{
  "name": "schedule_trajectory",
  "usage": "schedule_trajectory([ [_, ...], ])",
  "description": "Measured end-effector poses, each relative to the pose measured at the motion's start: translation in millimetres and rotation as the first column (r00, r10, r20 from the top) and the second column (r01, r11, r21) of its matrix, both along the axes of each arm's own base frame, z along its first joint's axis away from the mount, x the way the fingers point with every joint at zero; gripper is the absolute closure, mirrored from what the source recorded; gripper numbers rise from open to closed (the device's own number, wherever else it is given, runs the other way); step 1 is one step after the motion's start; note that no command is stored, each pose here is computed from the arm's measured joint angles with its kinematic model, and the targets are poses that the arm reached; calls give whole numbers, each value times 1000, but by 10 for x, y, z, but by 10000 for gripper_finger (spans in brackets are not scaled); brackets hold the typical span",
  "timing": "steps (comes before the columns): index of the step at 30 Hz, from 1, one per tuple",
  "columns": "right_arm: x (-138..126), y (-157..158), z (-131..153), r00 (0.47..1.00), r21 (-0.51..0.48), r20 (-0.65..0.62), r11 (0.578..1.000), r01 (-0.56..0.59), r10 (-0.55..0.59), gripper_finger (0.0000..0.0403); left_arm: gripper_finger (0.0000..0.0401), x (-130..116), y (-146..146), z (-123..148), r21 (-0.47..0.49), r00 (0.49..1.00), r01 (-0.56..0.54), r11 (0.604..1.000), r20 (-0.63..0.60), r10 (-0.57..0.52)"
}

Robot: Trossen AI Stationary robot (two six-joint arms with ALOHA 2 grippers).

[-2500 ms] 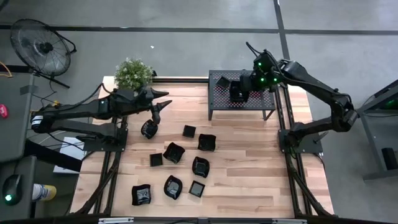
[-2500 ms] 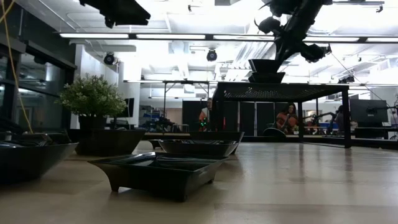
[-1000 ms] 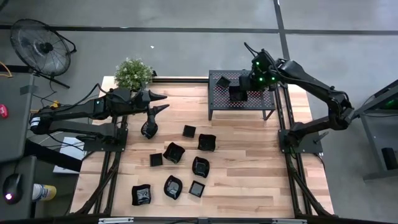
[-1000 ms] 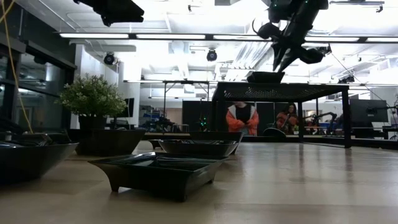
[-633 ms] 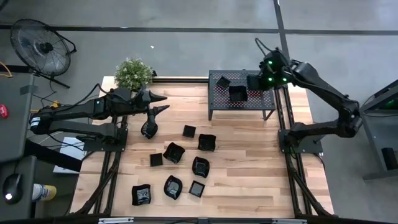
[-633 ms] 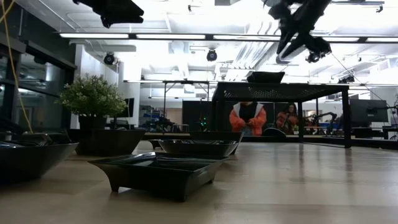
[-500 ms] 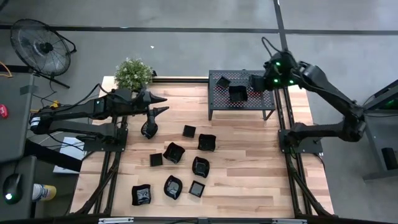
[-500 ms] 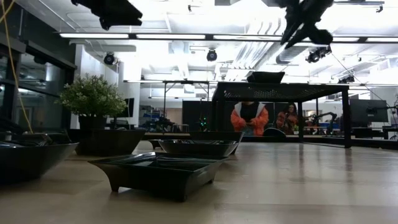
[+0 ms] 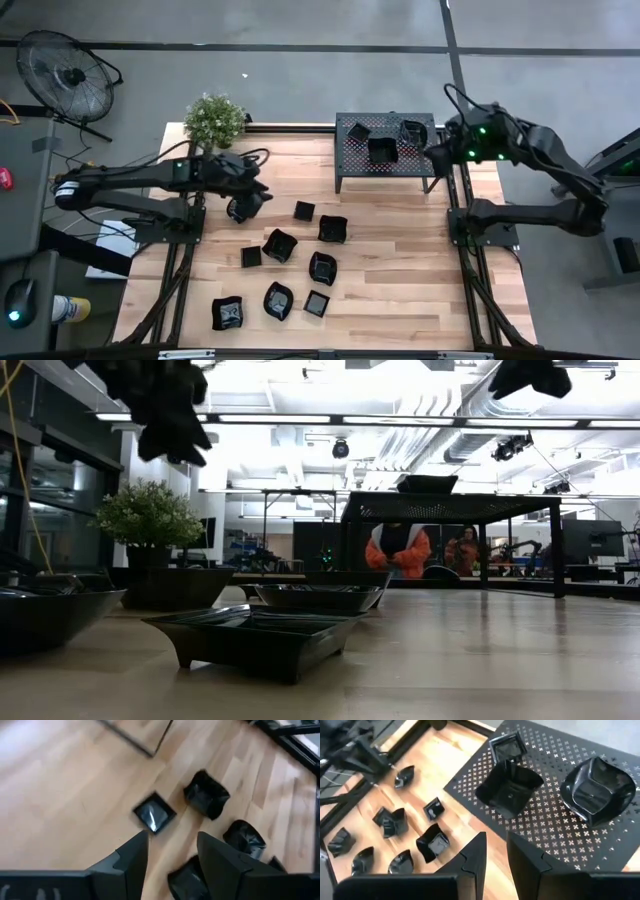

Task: Pick & Place Mini shaped plates
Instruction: Stack the black distorted square plate on top of the black distorted square plates on the shelf

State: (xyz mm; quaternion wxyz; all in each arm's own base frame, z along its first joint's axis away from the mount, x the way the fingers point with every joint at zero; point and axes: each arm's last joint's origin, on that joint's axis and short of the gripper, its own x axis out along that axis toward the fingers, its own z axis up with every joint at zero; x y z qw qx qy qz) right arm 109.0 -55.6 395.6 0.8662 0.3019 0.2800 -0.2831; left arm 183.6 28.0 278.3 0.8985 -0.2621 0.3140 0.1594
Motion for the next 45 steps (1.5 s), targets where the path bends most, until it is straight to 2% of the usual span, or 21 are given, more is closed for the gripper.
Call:
schedule_trajectory([
  [3, -82, 108, -53, 999, 1, 16, 999, -40, 40, 331, 233, 65, 1, -91, -126, 997, -71, 990, -52, 65],
  [7, -164, 211, -173, 996, 22, 25, 996, -82, 81, 331, 233, 175, -3, -228, -284, 985, -147, 948, -135, 112],
  [14, -176, 313, -357, 982, 26, 44, 982, -187, 185, 331, 233, 361, -4, -490, -427, 946, -261, 866, -291, 142],
  [21, -120, 387, -505, 960, 34, 64, 960, -276, 274, 331, 233, 501, -227, -732, -429, 901, -301, 851, -419, 108],
  [27, -66, 440, -582, 945, 42, 81, 946, -320, 316, 331, 233, 534, -406, -861, -363, 855, -381, 850, -489, 174],
  [34, -43, 488, -562, 935, 15, 102, 939, -344, 341, 331, 233, 570, -522, -958, -358, 833, -398, 845, -528, 168],
  [40, -30, 524, -548, 929, -11, 109, 935, -355, 354, 331, 233, 642, -572, -1017, -381, 841, -392, 837, -517, 159],
  [45, -23, 544, -539, 928, -26, 115, 935, -354, 355, 331, 233, 659, -577, -1075, -382, 828, -396, 835, -541, 146],
])
